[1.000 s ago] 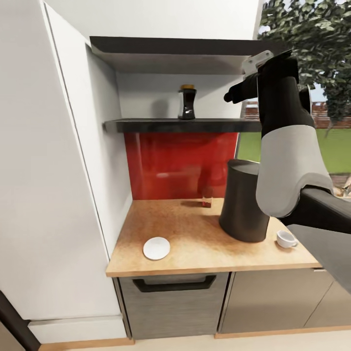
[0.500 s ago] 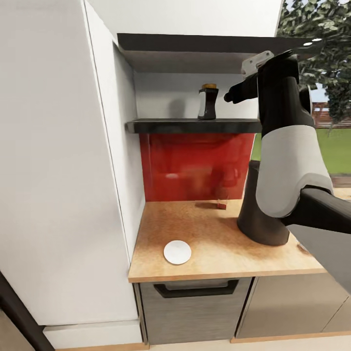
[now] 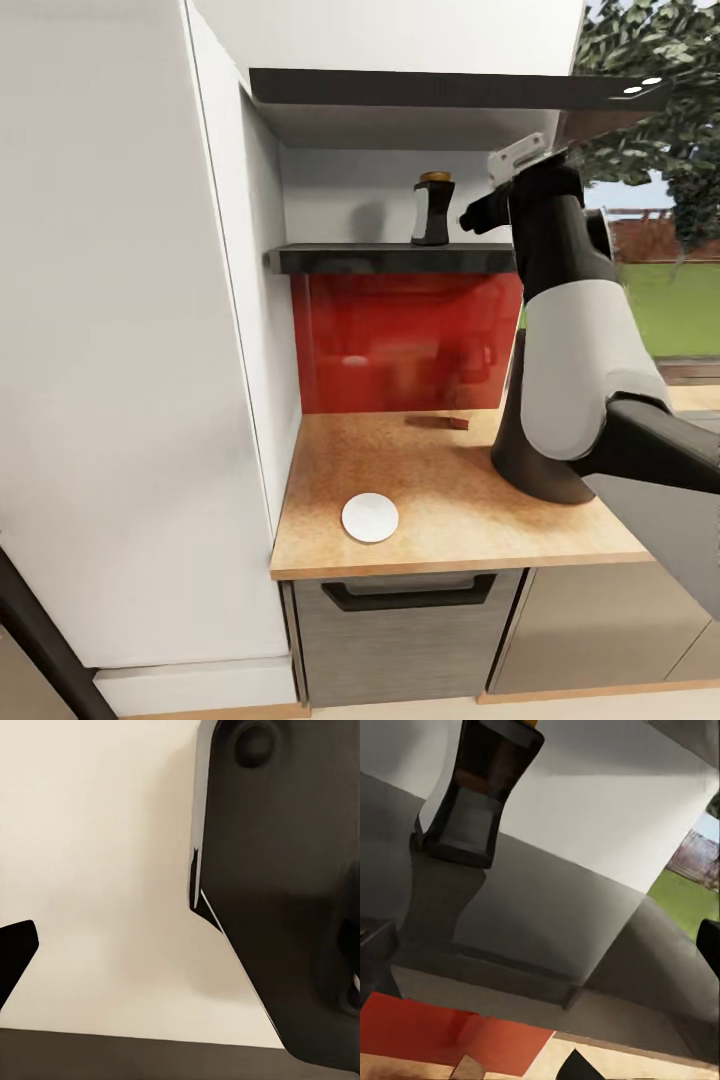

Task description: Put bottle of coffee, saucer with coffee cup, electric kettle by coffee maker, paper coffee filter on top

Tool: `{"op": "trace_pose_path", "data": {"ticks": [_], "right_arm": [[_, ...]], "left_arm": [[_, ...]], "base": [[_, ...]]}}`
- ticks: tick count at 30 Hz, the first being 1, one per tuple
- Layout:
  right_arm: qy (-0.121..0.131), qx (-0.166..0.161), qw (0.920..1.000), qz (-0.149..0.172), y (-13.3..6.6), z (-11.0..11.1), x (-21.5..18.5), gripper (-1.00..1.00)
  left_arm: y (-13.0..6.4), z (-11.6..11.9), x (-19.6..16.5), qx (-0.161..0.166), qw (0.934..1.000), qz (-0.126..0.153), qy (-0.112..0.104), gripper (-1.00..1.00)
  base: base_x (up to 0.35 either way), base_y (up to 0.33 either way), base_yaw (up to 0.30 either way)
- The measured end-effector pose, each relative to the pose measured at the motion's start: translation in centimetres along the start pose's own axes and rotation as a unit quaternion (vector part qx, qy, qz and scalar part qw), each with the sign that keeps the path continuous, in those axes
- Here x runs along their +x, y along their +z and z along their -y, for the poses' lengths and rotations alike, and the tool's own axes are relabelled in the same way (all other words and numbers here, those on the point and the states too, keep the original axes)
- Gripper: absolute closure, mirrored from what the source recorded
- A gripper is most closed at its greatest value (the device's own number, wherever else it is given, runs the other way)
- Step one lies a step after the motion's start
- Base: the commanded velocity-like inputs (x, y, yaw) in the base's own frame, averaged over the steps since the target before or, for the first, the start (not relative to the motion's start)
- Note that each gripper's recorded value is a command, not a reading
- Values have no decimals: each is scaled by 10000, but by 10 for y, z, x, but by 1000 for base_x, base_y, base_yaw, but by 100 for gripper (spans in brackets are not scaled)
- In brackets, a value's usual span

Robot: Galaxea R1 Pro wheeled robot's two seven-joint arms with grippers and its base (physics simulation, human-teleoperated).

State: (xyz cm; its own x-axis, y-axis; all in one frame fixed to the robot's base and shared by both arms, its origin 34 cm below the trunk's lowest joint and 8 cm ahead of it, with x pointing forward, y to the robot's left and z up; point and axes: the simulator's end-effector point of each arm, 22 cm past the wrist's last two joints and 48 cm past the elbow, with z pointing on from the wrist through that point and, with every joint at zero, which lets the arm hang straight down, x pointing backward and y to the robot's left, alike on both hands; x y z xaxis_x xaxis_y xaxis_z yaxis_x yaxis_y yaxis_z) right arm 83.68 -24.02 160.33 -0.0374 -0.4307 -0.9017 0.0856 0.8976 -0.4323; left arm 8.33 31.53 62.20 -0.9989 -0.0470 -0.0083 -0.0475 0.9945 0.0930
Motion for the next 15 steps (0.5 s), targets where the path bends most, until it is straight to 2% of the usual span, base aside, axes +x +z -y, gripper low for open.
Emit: {"op": "trace_pose_path", "data": {"ticks": [1, 2, 3, 4, 6, 8, 15], "right_arm": [[-35, 96, 9999, 7, 2, 2, 1, -100], [-115, 339, 9993, 54, 8, 7, 3, -100], [-39, 454, 9988, 159, 14, 5, 4, -100], [69, 444, 9988, 205, 16, 2, 4, -100], [552, 446, 9970, 309, 20, -2, 3, -100], [730, 522, 9954, 333, 20, 1, 3, -100], [859, 541, 9942, 362, 20, 1, 2, -100]], "left_arm": [[0, 0, 0, 0, 10000, 1, 0, -100], [0, 0, 0, 2, 10000, 1, 2, -100], [0, 0, 0, 1, 10000, 0, 6, -100], [0, 0, 0, 0, 10000, 2, 7, -100], [0, 0, 0, 3, 10000, 2, 8, -100], [0, 0, 0, 3, 10000, 3, 8, -100], [0, -2, 0, -13, 10000, -4, -13, -100]], "base": [[0, 0, 0], [0, 0, 0], [0, 0, 0], [0, 0, 0], [0, 0, 0], [0, 0, 0], [0, 0, 0]]}}
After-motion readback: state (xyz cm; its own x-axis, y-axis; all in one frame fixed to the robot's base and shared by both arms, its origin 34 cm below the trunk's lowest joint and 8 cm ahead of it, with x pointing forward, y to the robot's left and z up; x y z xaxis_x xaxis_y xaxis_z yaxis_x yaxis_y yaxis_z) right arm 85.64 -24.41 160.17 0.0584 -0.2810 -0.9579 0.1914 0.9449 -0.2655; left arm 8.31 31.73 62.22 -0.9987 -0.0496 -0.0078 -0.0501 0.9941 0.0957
